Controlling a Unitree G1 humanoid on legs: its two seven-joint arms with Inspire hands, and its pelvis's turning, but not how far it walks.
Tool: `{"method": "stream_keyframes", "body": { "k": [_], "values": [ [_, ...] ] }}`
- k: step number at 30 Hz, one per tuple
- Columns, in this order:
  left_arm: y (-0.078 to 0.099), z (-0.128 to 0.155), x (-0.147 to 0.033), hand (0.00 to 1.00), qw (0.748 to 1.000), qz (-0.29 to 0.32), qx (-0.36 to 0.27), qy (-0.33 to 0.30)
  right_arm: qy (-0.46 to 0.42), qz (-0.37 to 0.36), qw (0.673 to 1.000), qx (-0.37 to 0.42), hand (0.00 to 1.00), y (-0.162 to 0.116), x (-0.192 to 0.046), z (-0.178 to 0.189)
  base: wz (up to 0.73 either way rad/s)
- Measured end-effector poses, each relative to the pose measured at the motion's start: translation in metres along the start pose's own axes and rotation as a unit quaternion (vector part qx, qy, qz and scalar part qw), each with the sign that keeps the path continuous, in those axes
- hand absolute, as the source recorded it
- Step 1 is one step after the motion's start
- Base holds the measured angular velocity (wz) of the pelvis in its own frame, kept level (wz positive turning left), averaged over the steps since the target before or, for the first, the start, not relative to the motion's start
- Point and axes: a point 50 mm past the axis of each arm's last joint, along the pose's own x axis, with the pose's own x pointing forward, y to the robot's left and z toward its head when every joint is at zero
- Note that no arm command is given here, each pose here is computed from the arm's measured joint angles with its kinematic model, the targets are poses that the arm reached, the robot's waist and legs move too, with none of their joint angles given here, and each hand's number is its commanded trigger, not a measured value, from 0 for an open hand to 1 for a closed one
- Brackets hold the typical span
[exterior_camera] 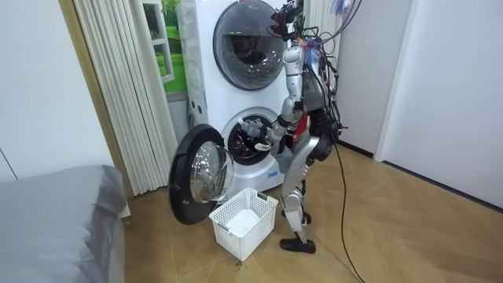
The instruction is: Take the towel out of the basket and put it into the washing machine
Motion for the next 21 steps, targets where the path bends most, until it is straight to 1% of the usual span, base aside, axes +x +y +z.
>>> {"method": "stream_keyframes", "body": {
  "k": [5,6,7,12,16,21],
  "values": [
    [0.0,0.001,0.0,1.0,1.0,0.002,-0.012,-0.007,0.0,-0.001,1.0,-0.001,1.0,-0.001,0.0,0.0,0.0],
    [0.0,0.001,0.0,0.13,1.0,0.005,-0.015,-0.01,-0.001,-0.002,1.0,-0.001,1.0,-0.001,0.0,0.0,0.0],
    [0.001,0.002,0.0,0.0,1.0,0.007,-0.018,-0.013,0.001,-0.004,1.0,0.0,1.0,-0.002,-0.001,-0.001,0.0],
    [0.002,0.002,0.0,0.0,0.999,0.012,-0.037,-0.021,0.001,-0.014,1.0,0.001,1.0,-0.003,-0.002,-0.003,0.0],
    [0.003,0.0,-0.002,0.0,0.997,0.014,-0.073,-0.033,0.007,-0.032,0.999,0.005,1.0,-0.008,-0.004,-0.009,0.0],
    [0.006,0.002,-0.004,0.0,0.996,0.017,-0.077,-0.041,0.019,-0.056,0.998,0.013,1.0,-0.012,-0.006,-0.015,-0.01]
  ]
}}
